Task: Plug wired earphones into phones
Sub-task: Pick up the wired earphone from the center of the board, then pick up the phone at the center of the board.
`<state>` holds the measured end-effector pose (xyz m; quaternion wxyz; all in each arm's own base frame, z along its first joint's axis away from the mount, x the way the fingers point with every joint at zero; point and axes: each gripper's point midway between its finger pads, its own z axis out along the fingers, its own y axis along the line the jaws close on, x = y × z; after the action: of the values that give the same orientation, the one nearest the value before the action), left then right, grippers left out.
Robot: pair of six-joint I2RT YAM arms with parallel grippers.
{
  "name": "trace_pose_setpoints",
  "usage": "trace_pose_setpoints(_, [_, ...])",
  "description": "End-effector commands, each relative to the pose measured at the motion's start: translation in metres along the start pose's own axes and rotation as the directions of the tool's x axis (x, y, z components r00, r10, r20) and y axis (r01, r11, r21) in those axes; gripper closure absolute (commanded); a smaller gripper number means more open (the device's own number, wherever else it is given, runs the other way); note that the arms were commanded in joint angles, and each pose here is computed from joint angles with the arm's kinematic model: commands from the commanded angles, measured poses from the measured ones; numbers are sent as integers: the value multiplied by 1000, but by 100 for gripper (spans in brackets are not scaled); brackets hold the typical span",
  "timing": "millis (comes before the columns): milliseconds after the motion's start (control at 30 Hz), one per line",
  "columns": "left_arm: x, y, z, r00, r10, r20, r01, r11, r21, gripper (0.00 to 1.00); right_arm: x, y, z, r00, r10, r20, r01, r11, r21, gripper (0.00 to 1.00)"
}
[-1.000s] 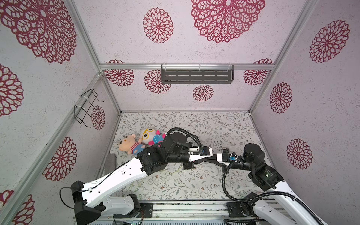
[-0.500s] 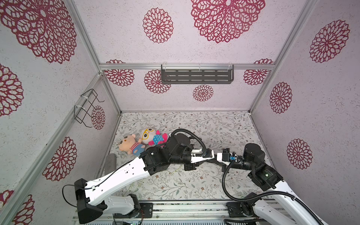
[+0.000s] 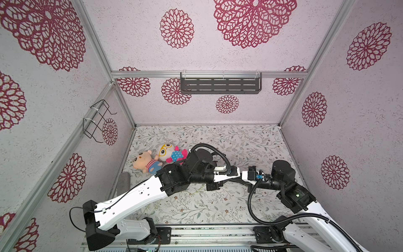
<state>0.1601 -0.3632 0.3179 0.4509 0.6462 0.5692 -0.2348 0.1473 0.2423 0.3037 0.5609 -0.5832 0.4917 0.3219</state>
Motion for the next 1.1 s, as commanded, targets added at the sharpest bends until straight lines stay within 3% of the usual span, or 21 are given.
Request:
trace_pose_setpoints(0, [-5, 0, -2, 1000, 8, 7, -8, 1000, 1, 84, -15, -1, -2, 999, -34, 40, 34, 999, 1, 100])
trace_pose_setpoints(333, [-3, -5, -1, 1000, 2, -10, -1, 999, 34, 98, -12, -4, -1, 999, -40, 29, 40, 999, 17, 100])
trace_pose_setpoints(400, [0, -6, -1, 1000, -5, -17, 6, 999, 33, 100, -9, -9, 0, 999, -35, 13, 34, 999, 42, 85])
trace_pose_setpoints(467, [3, -7, 0, 1000, -19, -21, 19, 999, 32, 100, -7, -12, -1, 999, -45, -1, 45, 997, 61, 79])
trace_pose_setpoints(600, [11, 8, -2, 996, -86, -18, 85, 994, -72, 100, -1, -22, -3, 999, -35, -31, 39, 991, 130, 44])
trace_pose_setpoints(667, [20, 27, -6, 986, -166, 1, 164, 975, -150, 100, 4, -30, -7, 998, -15, -60, 27, 981, 191, 15])
trace_pose_setpoints(700, [28, 39, -10, 973, -229, 15, 227, 956, -185, 100, 6, -35, -9, 997, -9, -78, 26, 975, 220, 1])
trace_pose_setpoints(800, [47, 69, -28, 904, -416, 95, 426, 870, -246, 100, 2, -41, -13, 995, -3, -99, 28, 967, 252, 1])
trace_pose_setpoints(867, [59, 86, -41, 845, -508, 165, 534, 800, -273, 100, 7, -43, -12, 986, -61, -152, 96, 967, 236, 1])
trace_pose_setpoints(967, [81, 109, -61, 736, -623, 266, 677, 674, -295, 100, 34, -60, -8, 950, -87, -300, 166, 954, 250, 1])
trace_pose_setpoints(1033, [100, 122, -74, 646, -690, 327, 762, 562, -321, 100, 60, -61, 0, 910, -66, -410, 149, 973, 175, 1])
trace_pose_setpoints(1067, [105, 124, -79, 617, -709, 342, 786, 531, -317, 100, 71, -59, 4, 889, -54, -454, 126, 983, 131, 1])
